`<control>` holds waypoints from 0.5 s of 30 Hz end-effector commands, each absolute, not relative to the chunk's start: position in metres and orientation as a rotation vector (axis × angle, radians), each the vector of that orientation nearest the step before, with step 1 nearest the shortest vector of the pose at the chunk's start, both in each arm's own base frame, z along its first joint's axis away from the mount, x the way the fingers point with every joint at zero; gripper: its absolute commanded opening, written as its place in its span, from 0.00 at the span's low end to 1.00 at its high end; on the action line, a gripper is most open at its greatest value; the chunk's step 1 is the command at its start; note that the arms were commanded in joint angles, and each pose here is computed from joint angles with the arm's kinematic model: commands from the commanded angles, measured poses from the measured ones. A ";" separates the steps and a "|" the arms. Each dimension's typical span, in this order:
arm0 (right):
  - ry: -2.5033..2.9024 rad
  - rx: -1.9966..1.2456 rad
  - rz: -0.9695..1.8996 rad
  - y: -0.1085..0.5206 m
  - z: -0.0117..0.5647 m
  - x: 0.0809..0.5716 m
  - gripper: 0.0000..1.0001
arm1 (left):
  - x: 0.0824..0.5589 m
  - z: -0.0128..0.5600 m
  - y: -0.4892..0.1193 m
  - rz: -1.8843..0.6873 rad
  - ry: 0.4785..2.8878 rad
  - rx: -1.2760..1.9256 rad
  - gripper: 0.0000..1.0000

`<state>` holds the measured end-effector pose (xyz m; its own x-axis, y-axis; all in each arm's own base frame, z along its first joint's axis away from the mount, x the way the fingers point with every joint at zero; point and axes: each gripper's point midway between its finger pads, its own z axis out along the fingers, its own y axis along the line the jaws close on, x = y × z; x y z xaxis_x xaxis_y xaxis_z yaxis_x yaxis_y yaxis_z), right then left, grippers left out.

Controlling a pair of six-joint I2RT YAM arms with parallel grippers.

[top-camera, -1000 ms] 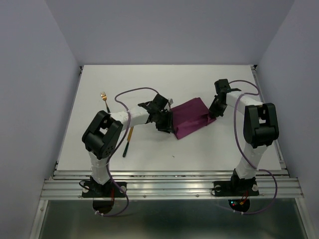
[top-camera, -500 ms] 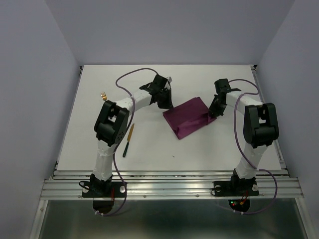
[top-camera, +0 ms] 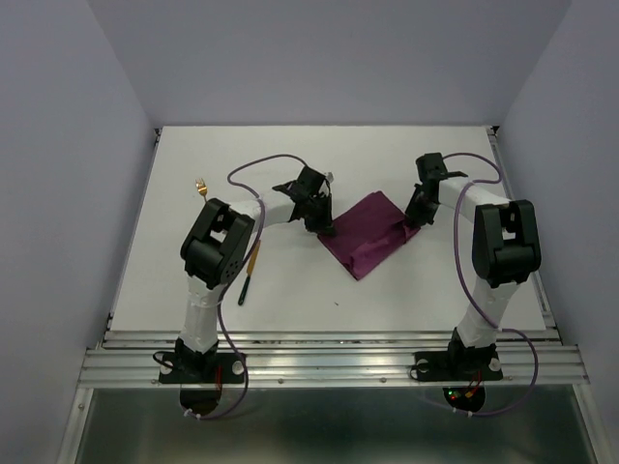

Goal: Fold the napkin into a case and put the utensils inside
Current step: Fold the lower triangle-folded napkin at the center of the board.

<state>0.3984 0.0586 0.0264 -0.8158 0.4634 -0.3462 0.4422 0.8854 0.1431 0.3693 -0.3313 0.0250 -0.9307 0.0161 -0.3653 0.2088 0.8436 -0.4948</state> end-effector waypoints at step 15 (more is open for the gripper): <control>2.636 0.355 0.244 0.091 0.062 0.416 0.14 | 0.246 0.085 -0.344 -0.826 2.672 0.461 0.00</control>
<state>0.3963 0.0770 0.0276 -0.8809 0.3322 -0.3372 0.2875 0.9414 0.1762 0.2280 -0.3393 0.0317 -0.9361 0.2235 -0.2715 0.3308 0.8215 -0.4644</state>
